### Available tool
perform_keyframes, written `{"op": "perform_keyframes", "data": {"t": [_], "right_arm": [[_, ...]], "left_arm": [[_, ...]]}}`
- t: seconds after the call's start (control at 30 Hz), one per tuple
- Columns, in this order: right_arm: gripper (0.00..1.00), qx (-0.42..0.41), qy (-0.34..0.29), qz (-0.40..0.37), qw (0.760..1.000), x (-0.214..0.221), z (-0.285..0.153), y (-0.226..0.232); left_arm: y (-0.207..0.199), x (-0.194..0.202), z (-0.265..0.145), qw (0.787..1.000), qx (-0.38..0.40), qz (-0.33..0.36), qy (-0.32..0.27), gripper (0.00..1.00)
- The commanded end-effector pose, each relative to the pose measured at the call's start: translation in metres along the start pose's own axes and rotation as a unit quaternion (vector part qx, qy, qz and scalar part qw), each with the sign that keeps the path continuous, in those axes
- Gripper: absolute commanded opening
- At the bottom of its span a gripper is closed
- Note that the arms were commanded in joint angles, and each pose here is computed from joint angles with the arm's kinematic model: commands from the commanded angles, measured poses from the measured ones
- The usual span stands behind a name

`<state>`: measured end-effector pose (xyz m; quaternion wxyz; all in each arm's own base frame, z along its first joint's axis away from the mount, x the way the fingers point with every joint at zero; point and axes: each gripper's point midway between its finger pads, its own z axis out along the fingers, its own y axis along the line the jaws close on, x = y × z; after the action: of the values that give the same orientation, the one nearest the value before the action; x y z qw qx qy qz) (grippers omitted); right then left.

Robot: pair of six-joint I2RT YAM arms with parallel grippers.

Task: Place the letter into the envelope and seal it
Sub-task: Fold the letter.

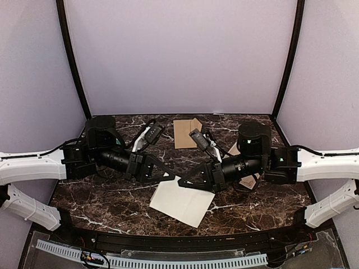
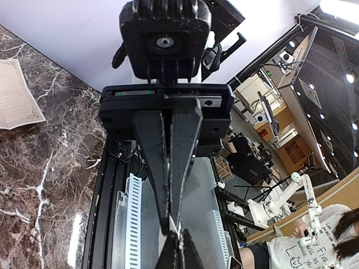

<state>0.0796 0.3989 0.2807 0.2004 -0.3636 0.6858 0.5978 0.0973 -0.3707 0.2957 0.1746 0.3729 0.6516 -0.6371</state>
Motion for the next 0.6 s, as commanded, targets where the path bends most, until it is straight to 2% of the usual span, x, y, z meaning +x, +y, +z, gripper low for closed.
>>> {"op": "perform_keyframes", "data": {"t": [0.0,0.07,0.1,0.13,0.2,0.33,0.57], "right_arm": [[0.0,-0.008,-0.017,-0.009,1.0,-0.005,-0.007,0.006],[0.04,-0.007,-0.019,-0.008,1.0,-0.003,-0.009,0.006],[0.17,-0.005,-0.02,-0.008,1.0,-0.003,-0.01,0.005],[0.26,-0.005,-0.021,-0.007,1.0,-0.002,-0.011,0.005],[0.32,-0.003,-0.021,-0.006,1.0,0.001,-0.013,0.004],[0.34,0.002,-0.015,-0.002,1.0,0.006,-0.015,0.002],[0.27,0.007,-0.025,0.001,1.0,0.008,-0.023,0.002]], "left_arm": [[-0.017,-0.009,-0.005,0.999,0.016,0.025,-0.016,0.0],[-0.017,-0.01,-0.005,0.999,0.017,0.026,-0.017,0.0],[-0.017,-0.01,-0.005,0.999,0.017,0.025,-0.016,0.0],[-0.019,-0.01,-0.006,0.999,0.018,0.026,-0.017,0.0],[-0.02,-0.011,-0.006,0.999,0.019,0.027,-0.019,0.0],[-0.022,-0.012,-0.008,0.999,0.019,0.03,-0.022,0.0],[-0.018,-0.008,-0.008,0.999,0.01,0.026,-0.016,0.0]]}}
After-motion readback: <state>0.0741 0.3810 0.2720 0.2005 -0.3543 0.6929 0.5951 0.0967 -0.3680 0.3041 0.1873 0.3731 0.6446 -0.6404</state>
